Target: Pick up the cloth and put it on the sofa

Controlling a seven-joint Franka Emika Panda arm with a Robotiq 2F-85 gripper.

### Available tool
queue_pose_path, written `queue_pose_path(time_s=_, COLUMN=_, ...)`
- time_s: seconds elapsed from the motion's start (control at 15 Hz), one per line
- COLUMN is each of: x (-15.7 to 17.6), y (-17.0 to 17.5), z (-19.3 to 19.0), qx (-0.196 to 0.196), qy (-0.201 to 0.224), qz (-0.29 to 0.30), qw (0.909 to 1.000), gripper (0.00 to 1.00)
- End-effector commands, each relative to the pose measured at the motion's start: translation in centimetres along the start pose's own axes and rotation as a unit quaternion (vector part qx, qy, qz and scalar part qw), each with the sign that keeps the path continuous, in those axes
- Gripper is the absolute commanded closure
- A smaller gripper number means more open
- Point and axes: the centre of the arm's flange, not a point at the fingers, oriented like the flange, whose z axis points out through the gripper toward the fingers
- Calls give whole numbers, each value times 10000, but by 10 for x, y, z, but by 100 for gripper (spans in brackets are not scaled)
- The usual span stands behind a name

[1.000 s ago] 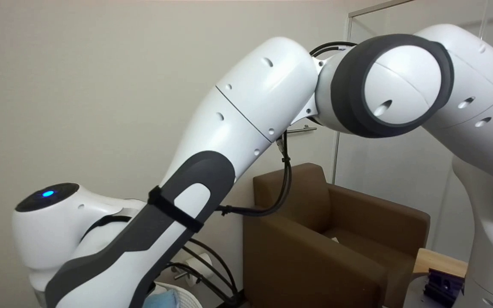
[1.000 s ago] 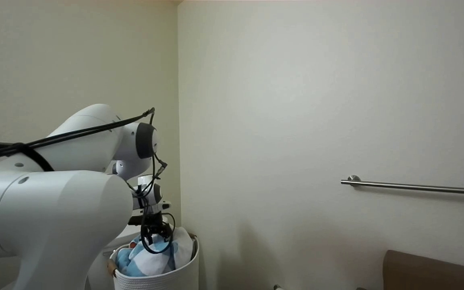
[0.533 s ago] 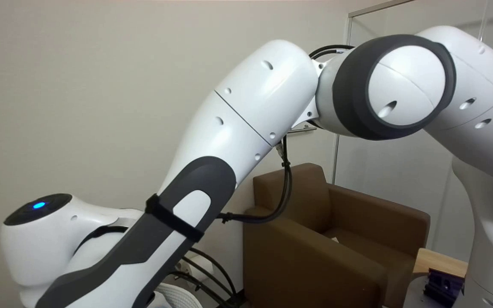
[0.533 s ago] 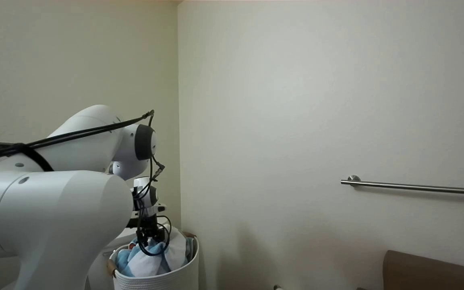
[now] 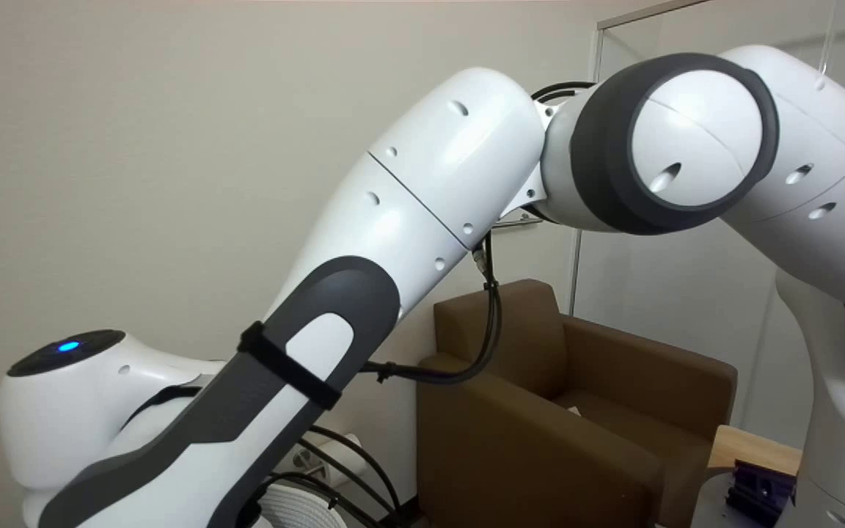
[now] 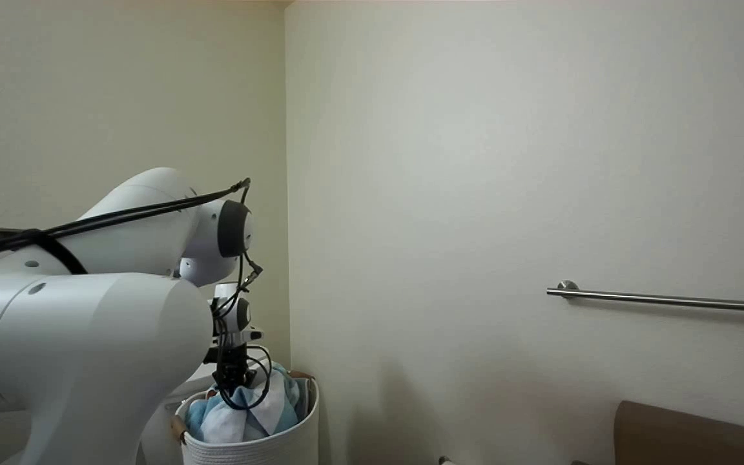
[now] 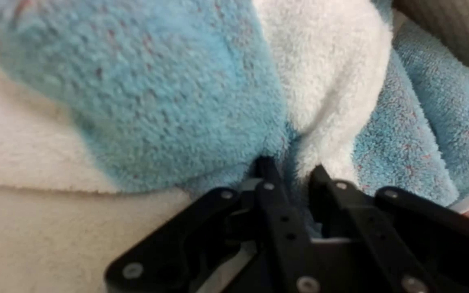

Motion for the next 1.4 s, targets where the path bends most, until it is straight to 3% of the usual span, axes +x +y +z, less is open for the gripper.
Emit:
queue_pose_path(time_s=0.0, x=-15, y=13, z=-6, qx=293, qy=-240, qz=-102, qw=9992, gripper=94)
queue_pose_path(time_s=0.53, x=-5, y=26, z=-21, qx=728, qy=-377, qz=-242, qw=9963, gripper=91)
queue_pose_path(time_s=0.73, x=15, y=32, z=-59, qx=711, qy=-315, qz=-393, qw=9962, gripper=92)
queue_pose_path(time_s=1.07, x=54, y=36, z=-153, qx=543, qy=-234, qz=-479, qw=9971, gripper=92)
queue_pose_path(time_s=1.33, x=70, y=47, z=-231, qx=224, qy=-151, qz=-363, qw=9990, gripper=92)
